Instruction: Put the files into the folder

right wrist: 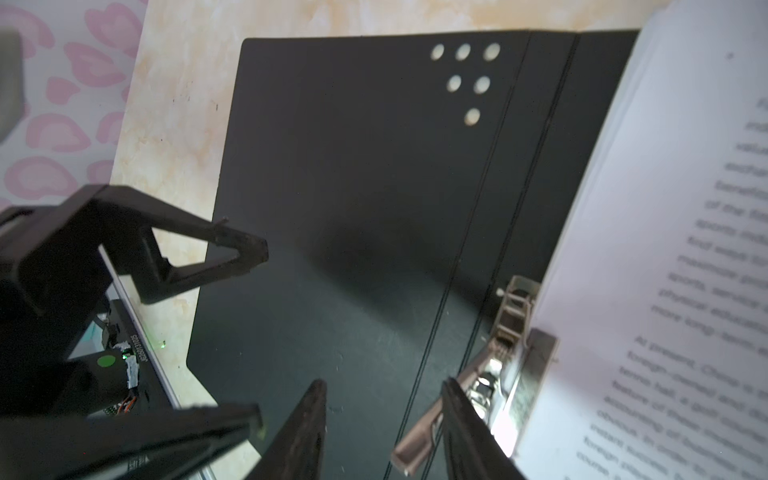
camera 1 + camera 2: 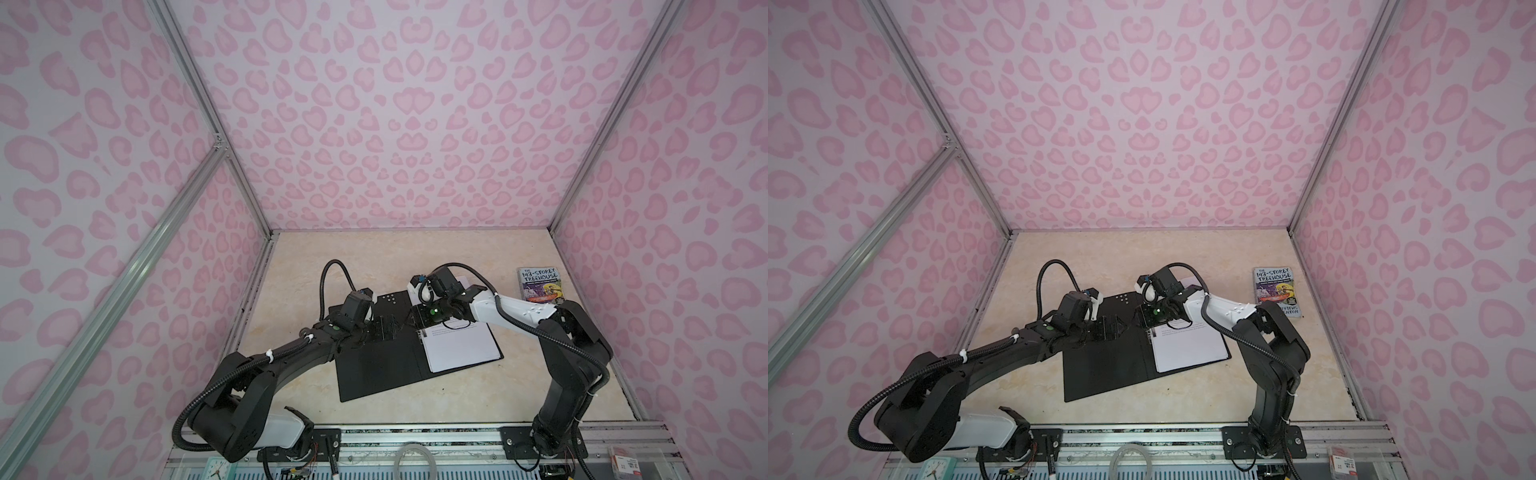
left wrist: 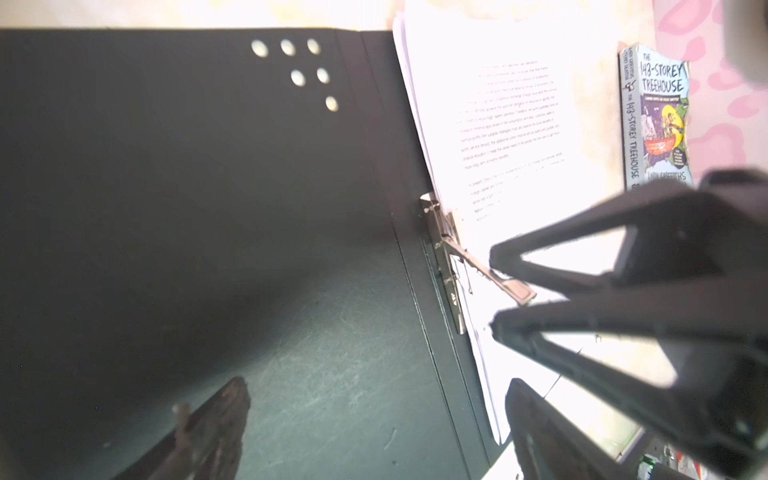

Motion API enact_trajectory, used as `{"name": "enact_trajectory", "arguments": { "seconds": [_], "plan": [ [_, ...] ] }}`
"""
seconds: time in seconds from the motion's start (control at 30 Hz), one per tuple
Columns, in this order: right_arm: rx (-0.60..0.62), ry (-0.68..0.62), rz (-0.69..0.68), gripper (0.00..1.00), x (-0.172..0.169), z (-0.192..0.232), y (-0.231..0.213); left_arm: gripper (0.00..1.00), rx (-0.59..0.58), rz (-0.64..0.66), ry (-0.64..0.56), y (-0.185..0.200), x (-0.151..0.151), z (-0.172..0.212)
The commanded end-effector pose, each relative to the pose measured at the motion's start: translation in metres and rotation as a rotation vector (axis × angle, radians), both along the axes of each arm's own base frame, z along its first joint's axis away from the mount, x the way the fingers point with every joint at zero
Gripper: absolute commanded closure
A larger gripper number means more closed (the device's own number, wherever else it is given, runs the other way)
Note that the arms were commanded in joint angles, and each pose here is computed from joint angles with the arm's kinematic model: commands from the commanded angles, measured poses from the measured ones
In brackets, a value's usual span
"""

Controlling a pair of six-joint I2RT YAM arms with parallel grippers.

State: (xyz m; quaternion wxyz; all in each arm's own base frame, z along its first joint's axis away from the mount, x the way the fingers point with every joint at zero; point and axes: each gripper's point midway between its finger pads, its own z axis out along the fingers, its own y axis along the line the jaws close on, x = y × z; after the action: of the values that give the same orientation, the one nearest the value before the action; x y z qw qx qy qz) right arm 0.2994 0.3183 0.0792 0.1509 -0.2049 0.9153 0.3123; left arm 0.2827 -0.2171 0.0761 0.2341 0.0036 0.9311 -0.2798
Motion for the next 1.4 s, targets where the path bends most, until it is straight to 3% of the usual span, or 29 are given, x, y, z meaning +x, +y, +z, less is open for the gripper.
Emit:
{"name": "enact_trajectory", "arguments": {
  "seconds": [0.0,0.17,0.43,0.63,1.07,1.13,1.37],
  "plan": [
    [0.033,-0.039,-0.032,0.51,0.001,0.009,-0.001,0.03,0.010,0.010,-0.021,0.003,0.002,0.003],
    [0.018,-0.116,-0.137,0.48,0.012,0.032,-0.004,0.03,0.013,0.022,-0.026,0.005,0.003,0.002],
    [0.080,-0.147,-0.446,0.50,0.008,0.054,-0.003,0.03,0.010,0.071,-0.064,0.012,0.010,-0.004],
    [0.283,-0.023,-0.749,0.51,-0.002,0.039,-0.024,0.03,-0.038,0.071,-0.087,0.008,0.013,-0.012],
    [0.318,0.073,-0.862,0.70,-0.001,0.031,-0.016,0.02,0.005,0.120,0.085,0.018,0.014,-0.056],
    [0.329,0.089,-0.861,0.76,0.000,0.029,-0.013,0.02,-0.001,0.116,0.094,0.016,0.013,-0.056],
    [0.345,0.122,-0.866,0.80,0.003,0.018,-0.009,0.03,-0.010,0.118,0.090,0.016,0.014,-0.054]
  ]
}}
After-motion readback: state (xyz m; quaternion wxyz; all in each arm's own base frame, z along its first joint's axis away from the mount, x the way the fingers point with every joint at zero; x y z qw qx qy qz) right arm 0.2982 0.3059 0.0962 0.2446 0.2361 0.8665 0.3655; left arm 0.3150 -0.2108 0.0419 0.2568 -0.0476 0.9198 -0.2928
